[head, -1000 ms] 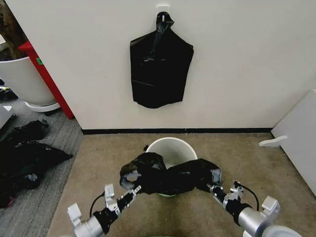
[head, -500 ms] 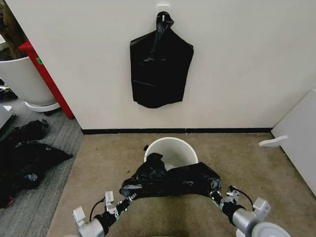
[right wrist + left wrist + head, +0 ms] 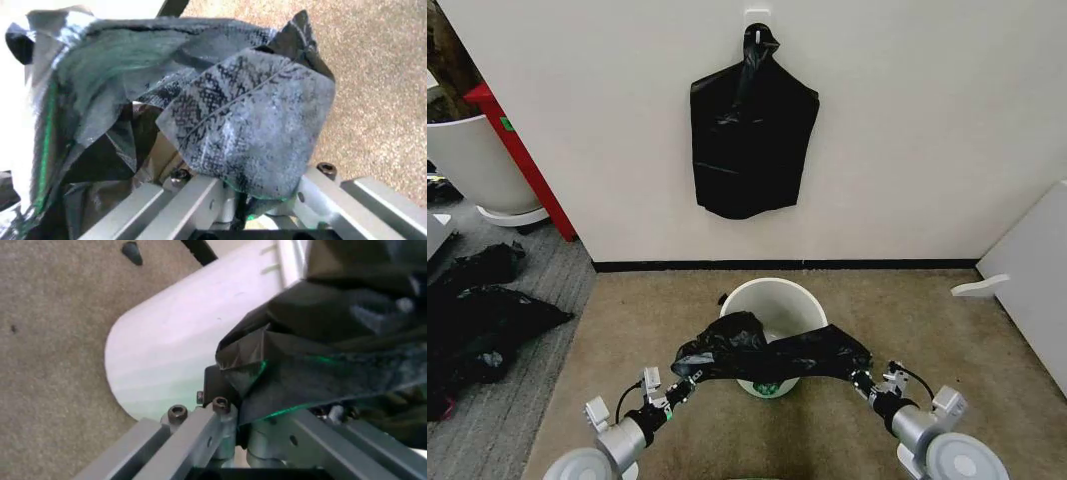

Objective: Place the garbage bag over the trash bin.

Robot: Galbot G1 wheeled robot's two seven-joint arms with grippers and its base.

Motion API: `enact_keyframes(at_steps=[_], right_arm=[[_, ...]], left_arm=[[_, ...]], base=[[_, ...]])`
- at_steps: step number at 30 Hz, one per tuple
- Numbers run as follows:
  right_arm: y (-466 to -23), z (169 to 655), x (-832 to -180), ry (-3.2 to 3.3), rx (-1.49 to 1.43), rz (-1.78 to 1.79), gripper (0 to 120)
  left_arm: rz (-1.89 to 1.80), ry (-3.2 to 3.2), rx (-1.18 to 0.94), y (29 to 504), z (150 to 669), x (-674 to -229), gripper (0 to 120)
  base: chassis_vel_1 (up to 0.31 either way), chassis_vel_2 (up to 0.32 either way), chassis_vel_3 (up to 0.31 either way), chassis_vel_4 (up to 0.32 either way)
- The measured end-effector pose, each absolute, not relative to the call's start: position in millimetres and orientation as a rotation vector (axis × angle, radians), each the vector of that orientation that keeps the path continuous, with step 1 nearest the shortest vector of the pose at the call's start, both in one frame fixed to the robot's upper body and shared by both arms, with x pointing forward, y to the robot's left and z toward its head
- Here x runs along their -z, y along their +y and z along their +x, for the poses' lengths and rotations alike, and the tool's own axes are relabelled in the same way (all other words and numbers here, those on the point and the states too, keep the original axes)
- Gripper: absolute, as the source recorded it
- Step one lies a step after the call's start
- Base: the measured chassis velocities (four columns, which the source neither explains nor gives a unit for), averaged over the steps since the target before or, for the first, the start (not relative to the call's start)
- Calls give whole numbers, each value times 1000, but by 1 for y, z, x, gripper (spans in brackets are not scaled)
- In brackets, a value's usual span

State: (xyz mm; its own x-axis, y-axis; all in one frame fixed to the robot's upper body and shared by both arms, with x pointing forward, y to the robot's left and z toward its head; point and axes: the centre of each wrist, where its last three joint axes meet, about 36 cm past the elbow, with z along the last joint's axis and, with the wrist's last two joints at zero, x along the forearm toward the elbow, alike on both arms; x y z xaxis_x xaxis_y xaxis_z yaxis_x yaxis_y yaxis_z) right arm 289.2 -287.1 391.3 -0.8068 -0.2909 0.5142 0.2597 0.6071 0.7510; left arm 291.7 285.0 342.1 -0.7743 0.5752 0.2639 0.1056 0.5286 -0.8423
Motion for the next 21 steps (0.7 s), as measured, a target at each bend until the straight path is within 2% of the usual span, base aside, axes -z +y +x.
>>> enact_keyframes(at_steps=[9,13,14,20,21], right_arm=[[-286,286,-394,-2240,1153,39,0],[-286,282,-401,-2247,1123,38,17],[-286,282,-401,-2247,1123,38,17],[-284,270,-409,-2233,1055,7,41],[-284,270,-409,-2233,1055,7,41]], left_arm=[[-576,-2270,-1169,281,295,-344,0],[-597,-2280,-1103,283,279,-347,3],[-597,-2280,-1103,283,279,-347,3],[-651,-2313,-966,291,256,-350,28],[-651,-2313,-966,291,256,-350,28]], base=[[0,0,0,0],[0,0,0,0],[0,0,0,0],[0,0,0,0],[0,0,0,0]])
